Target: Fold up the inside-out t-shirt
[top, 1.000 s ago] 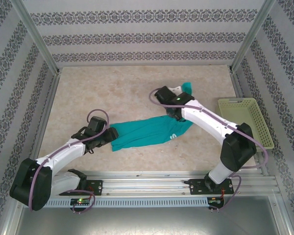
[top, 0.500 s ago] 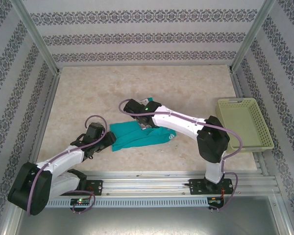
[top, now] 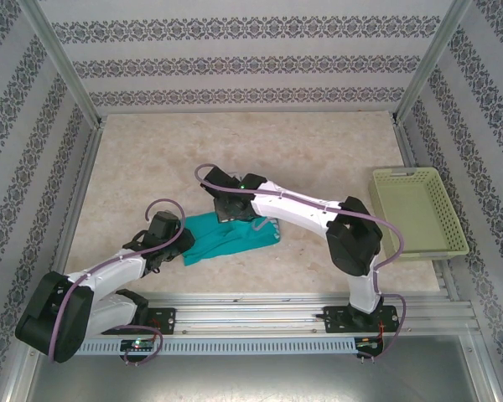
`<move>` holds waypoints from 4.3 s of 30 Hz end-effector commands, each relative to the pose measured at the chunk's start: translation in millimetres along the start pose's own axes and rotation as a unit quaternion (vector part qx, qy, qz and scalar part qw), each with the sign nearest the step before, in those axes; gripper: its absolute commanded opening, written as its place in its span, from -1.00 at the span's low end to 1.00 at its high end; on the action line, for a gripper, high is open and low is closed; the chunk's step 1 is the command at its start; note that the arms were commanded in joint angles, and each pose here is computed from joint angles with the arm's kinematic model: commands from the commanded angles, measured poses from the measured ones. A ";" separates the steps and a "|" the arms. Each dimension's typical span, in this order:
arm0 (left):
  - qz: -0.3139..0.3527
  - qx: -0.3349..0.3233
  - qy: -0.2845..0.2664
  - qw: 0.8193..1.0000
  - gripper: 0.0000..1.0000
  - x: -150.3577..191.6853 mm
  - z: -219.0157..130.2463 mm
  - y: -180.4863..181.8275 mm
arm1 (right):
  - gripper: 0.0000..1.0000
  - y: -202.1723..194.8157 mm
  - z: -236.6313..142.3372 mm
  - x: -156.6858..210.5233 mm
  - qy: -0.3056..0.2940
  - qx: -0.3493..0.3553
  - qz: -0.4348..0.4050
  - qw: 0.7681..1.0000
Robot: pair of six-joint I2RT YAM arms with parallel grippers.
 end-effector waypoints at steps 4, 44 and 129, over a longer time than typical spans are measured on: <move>0.015 0.070 0.000 0.997 -0.46 0.4 4.0 -28.1 | -0.89 32.6 -2.4 8.2 0.014 -0.053 0.016 0.998; 0.165 -0.080 -0.039 0.982 0.30 -43.8 -75.6 -78.3 | 0.08 -50.3 -24.5 -42.5 -0.030 -0.086 0.030 0.995; 0.025 -0.007 0.007 1.000 0.48 -59.9 -5.1 -84.1 | 0.04 -138.5 9.9 -5.8 -0.082 -0.045 0.165 0.982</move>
Point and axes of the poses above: each hand's point on the last joint's axis, 136 mm out from that joint toward the fingers, its own z axis out along the fingers, its own y axis along the line the jaws close on, x = y × z, the point moved 3 cm from there along -z, back along the fingers, and after that the axes turned 15 degrees about z, right-handed, at the moved point
